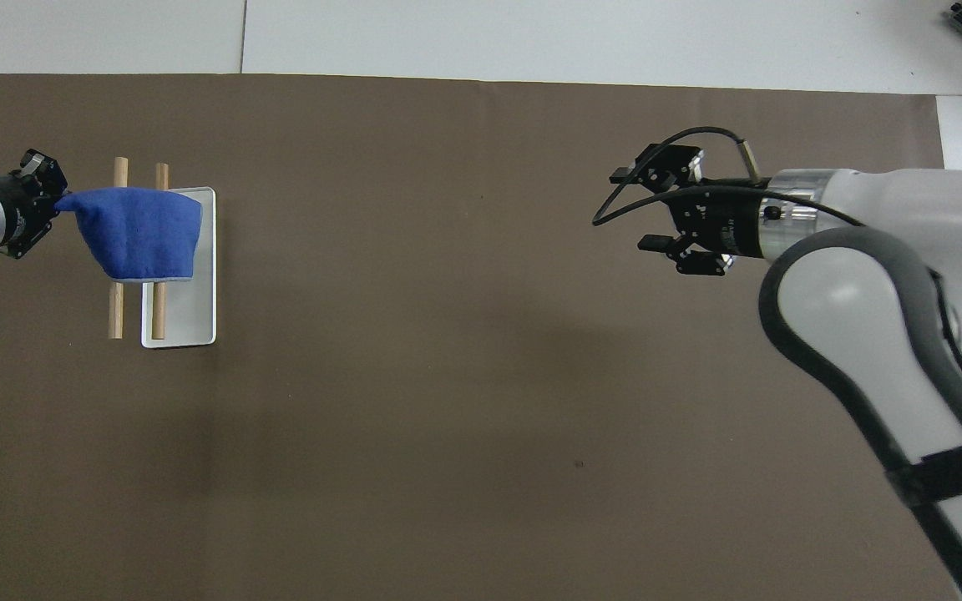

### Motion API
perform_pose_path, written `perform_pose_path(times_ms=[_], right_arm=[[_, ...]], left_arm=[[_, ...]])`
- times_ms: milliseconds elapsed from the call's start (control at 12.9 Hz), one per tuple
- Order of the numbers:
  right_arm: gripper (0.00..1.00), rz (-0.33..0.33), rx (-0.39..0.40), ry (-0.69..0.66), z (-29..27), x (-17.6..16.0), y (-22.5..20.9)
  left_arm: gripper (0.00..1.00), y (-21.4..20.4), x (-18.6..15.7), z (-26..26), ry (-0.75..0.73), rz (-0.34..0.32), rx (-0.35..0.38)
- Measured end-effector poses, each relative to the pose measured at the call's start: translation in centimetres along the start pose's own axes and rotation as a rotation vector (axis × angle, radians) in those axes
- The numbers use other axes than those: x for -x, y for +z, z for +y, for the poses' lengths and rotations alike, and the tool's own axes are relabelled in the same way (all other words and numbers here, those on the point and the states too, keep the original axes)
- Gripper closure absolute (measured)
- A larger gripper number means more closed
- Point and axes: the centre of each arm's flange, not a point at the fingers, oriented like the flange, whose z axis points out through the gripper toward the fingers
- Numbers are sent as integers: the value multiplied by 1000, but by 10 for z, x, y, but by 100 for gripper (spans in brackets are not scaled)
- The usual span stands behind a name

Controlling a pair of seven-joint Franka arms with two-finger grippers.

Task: Right arm passes towel to left arm to hang
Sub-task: 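Open the left gripper while the right gripper withdraws to rest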

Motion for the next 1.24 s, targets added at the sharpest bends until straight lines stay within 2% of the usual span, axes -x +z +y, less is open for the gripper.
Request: perform_pose_path(times_ms=[155, 232, 309, 386, 464, 695, 927, 1082, 1236], right_arm=[[0, -7, -22, 39, -1, -2, -19], [0, -12, -19, 40, -2, 0, -16], [0, -13, -7, 23, -2, 3, -11], [0, 6, 33, -37, -1, 4, -8], [0, 38, 91, -107, 2, 3, -6], [0, 126, 334, -377, 14, -2, -3], [0, 149, 533, -596, 27, -16, -14], [0, 135, 613, -661, 29, -26, -39], [0, 108, 643, -680, 26, -32, -84]], left_arm=[[98, 2, 3, 1, 4, 7, 15], [93, 3, 3, 1, 5, 7, 16], [92, 3, 3, 1, 5, 8, 17], [87, 3, 3, 1, 6, 10, 19], [73, 2, 2, 1, 7, 13, 23], [34, -5, -6, 7, 4, 30, 41], [0, -16, -23, 20, -3, 34, 36], [0, -21, -26, 27, 46, -12, -40], [0, -30, -22, 33, 185, -90, -133]])
